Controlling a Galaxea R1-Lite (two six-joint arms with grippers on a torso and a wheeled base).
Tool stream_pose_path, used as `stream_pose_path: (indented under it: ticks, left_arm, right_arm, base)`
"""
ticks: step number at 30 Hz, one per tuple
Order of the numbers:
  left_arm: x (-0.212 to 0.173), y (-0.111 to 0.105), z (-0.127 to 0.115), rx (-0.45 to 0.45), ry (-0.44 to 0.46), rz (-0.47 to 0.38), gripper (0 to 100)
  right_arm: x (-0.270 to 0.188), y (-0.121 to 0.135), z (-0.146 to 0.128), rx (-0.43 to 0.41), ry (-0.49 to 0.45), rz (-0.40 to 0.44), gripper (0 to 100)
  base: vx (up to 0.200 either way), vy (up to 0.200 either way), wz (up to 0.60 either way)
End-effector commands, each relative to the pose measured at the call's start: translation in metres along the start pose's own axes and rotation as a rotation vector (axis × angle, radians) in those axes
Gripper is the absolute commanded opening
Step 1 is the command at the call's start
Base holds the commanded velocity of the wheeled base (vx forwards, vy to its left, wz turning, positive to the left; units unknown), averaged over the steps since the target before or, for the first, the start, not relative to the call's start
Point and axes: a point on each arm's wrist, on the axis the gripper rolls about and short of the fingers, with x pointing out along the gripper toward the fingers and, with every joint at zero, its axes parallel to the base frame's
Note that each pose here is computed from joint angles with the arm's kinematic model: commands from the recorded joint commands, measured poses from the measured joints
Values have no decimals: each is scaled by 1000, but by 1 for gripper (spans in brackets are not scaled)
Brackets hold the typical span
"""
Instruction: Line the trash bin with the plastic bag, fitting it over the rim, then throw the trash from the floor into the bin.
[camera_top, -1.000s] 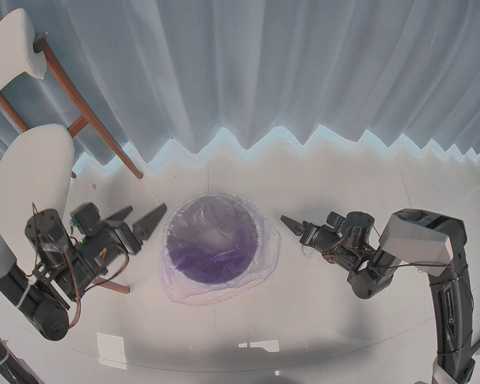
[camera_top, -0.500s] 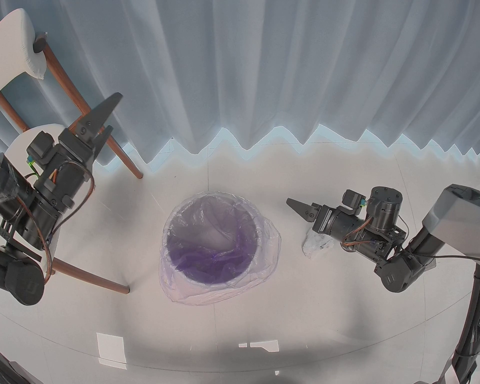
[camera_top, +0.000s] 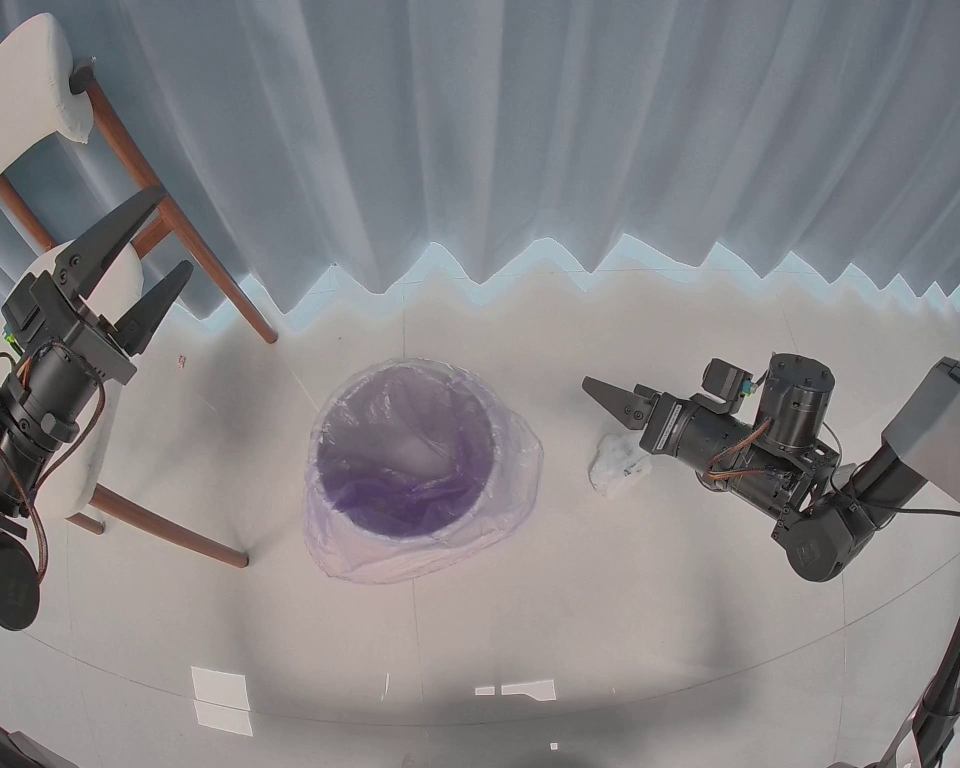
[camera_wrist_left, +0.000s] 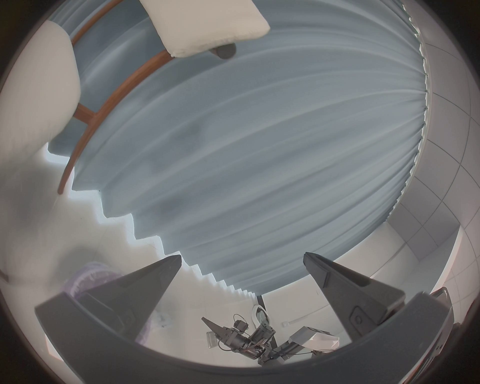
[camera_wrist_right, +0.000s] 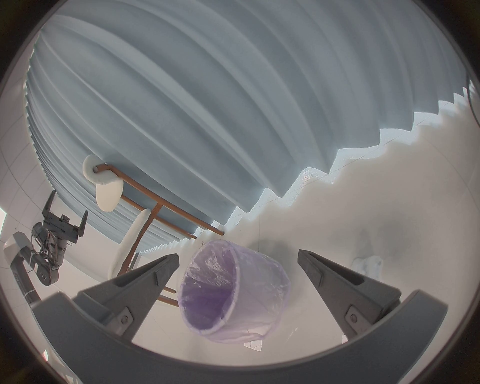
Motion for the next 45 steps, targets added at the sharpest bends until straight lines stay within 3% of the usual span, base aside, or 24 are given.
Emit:
stream_pose_path:
  ticks: [1, 7, 22, 35, 39, 45]
  left_arm:
    - [-3, -5, 1, 9, 1, -14, 100]
    - [-5, -4, -1, 14, 8, -6, 100]
    - [-19, -7, -4, 26, 85, -24, 100]
    - [-20, -7, -7, 41, 93, -23, 100]
    - [-20, -6, -7, 70, 95, -23, 100]
    - [-21, -6, -8, 75, 96, -19, 100]
  right_arm:
    - [3, -2, -1, 0, -3, -2, 100]
    - [7, -7, -5, 3, 6, -10, 100]
    - [15, -17, -17, 17, 36, -26, 100]
    - [18, -16, -22, 42, 69, -29, 100]
    - [17, -7, -20, 124, 105, -29, 100]
    - [20, -3, -31, 146, 149, -26, 100]
  base:
    - [-200, -200, 0]
    - [-200, -200, 0]
    - [0, 0, 0]
    - [0, 200, 0]
    - [0, 200, 0]
    - [0, 200, 0]
